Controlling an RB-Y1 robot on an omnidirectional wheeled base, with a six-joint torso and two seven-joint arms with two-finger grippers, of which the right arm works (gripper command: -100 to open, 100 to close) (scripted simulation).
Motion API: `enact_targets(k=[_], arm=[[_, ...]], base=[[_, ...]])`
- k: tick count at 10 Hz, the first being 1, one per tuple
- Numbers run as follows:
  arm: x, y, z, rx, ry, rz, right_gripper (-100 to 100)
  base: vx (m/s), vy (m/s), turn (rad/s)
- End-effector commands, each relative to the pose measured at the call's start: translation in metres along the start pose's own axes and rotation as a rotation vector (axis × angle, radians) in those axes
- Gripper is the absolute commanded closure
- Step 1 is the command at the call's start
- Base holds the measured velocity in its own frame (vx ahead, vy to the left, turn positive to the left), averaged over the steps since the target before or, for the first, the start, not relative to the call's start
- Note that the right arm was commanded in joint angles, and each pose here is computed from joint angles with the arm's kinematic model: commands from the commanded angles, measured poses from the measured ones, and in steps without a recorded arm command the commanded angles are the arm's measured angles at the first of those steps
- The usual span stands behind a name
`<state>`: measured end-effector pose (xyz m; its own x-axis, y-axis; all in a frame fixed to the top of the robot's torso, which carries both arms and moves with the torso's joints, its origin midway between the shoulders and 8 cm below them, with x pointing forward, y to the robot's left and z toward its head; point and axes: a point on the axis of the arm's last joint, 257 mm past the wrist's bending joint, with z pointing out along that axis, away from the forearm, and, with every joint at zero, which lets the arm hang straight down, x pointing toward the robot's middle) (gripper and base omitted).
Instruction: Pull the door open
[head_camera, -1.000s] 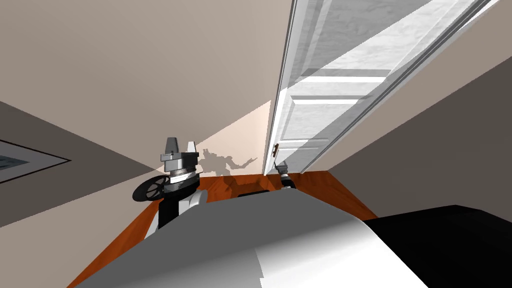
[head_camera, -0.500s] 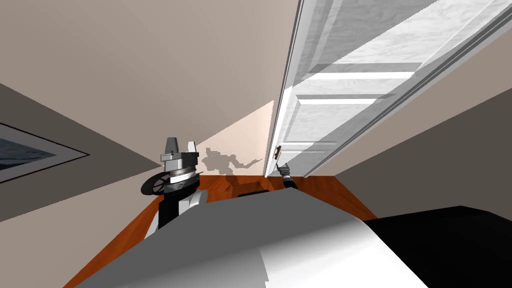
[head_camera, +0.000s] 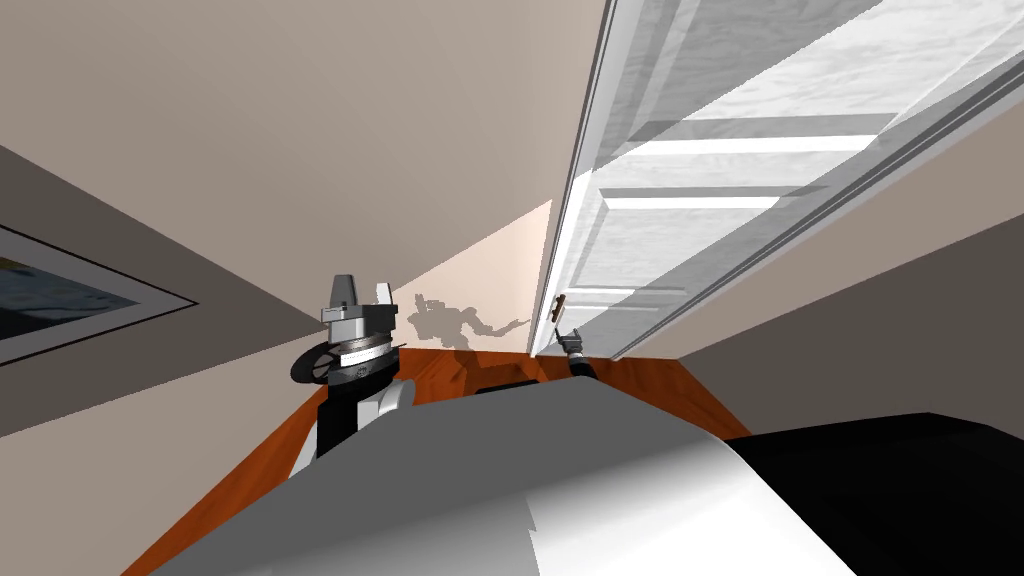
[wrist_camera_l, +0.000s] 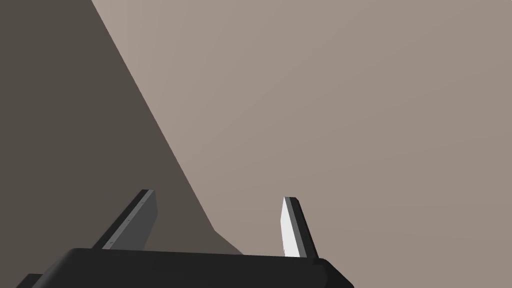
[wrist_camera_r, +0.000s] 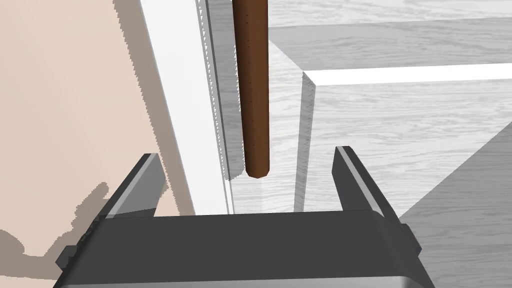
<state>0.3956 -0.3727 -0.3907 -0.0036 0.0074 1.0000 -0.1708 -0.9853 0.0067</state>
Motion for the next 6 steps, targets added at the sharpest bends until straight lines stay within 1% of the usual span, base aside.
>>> enact_targets(k=[1,3,6], arm=[[0.000,0.010,0.0018,-0.021,-0.001,0.000,-100],[-0.001,0.026,0.0041,-0.053,-0.002,-0.001,-100],[-0.001,0.049,0.0066,-0.102,-0.003,0.000,-100]], base=[[0.126,-0.019,0.131],[0.211,-0.040,0.188],[0.219,-0.068,0.171]])
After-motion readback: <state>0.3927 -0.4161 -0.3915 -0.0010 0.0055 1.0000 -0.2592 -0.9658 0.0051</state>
